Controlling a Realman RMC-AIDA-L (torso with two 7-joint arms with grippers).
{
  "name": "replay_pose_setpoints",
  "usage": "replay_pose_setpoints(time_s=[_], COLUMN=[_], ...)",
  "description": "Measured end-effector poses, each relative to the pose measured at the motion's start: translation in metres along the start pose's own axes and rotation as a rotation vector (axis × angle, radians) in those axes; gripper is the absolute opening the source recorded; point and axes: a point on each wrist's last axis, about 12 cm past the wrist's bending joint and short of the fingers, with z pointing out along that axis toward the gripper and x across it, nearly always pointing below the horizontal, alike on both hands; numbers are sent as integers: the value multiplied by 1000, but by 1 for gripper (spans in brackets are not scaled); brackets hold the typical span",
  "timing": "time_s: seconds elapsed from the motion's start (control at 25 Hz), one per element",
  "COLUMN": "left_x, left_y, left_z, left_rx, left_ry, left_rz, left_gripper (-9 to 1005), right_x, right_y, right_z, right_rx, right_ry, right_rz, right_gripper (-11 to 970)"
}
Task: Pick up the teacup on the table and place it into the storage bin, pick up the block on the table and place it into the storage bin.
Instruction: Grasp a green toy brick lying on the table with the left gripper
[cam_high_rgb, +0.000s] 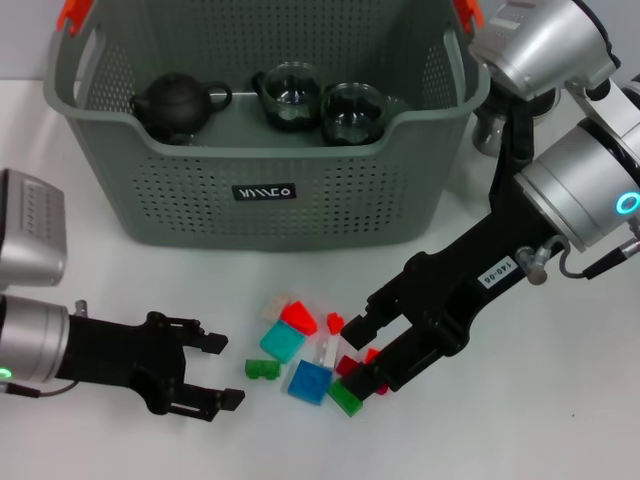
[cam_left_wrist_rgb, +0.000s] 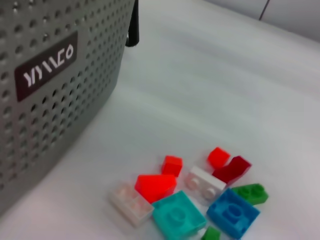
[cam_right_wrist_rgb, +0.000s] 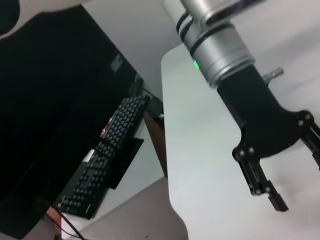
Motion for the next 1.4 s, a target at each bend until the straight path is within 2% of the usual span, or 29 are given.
replay_pose_setpoints(time_s=[0.84,1.4], left_x=[-4,0], left_y=[-1,-6], left_z=[19,26], left_rx=[-21,-25], left_ry=[-16,-47], left_rz=[93,101], left_gripper=[776,762], right_x=[-1,-1], right_y=[-2,-2], right_z=[-4,-6], right_rx=[18,20], right_ry=[-41,-52], right_rz=[1,-3], right_gripper=[704,704])
